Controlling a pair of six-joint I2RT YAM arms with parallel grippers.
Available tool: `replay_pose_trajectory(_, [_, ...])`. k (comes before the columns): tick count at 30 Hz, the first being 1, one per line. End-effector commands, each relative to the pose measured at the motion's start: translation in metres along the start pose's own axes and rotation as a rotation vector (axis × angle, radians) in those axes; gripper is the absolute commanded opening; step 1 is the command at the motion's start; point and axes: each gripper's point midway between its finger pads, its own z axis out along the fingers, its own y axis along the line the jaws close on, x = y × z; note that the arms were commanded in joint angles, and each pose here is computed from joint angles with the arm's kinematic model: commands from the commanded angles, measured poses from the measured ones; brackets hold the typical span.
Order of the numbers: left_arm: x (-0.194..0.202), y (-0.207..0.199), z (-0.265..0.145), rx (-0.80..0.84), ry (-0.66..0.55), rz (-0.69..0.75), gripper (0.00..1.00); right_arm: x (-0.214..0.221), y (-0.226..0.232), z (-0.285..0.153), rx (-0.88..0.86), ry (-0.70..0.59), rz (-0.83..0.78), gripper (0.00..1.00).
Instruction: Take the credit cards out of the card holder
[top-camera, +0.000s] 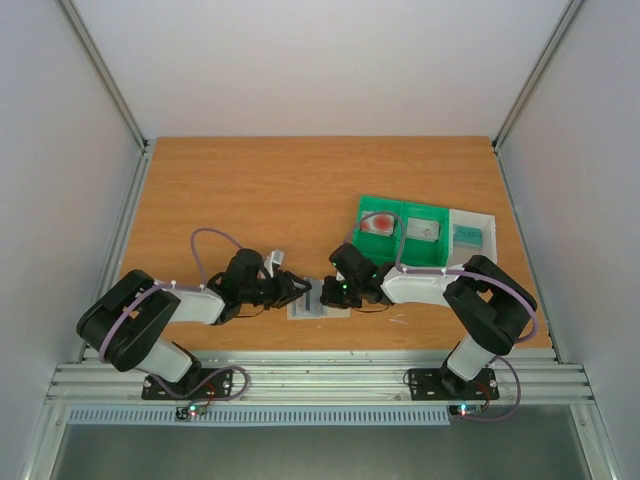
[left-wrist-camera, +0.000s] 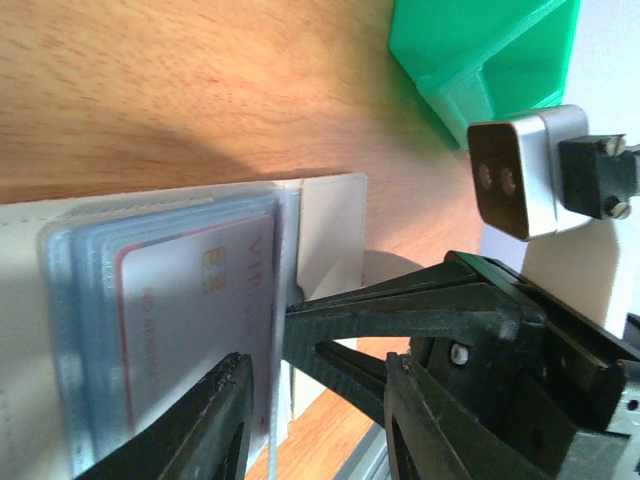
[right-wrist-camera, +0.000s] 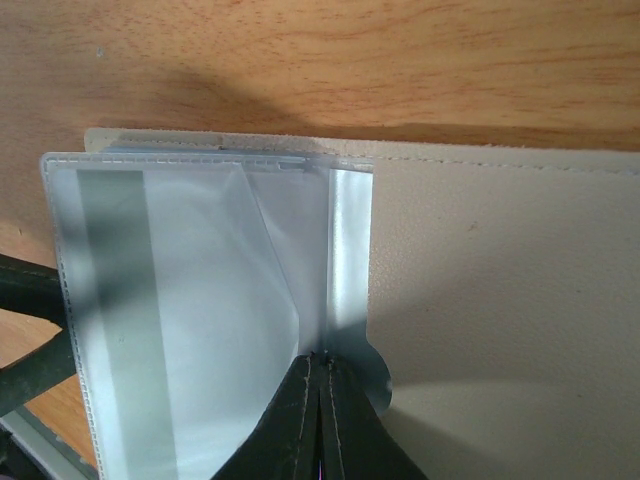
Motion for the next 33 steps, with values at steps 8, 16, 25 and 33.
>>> replay_pose_trajectory(8, [-0.005, -0.019, 0.001, 0.077, -0.013, 0.040, 0.29, 0.012, -0.007, 0.000, 0.013, 0.029, -0.019, 0.03])
replay_pose_trajectory(16, [-0.004, -0.018, 0.001, 0.074, -0.011, 0.035, 0.27, 0.012, 0.001, -0.008, -0.017, 0.021, -0.026, 0.07])
replay_pose_trajectory(25, [-0.003, -0.021, 0.002, 0.074, 0.009, 0.039, 0.28, 0.007, 0.007, -0.023, -0.008, 0.000, -0.037, 0.19])
replay_pose_trajectory(33, [-0.002, -0.023, 0.002, 0.080, 0.022, 0.038, 0.28, 0.002, -0.012, -0.046, 0.108, -0.058, -0.072, 0.21])
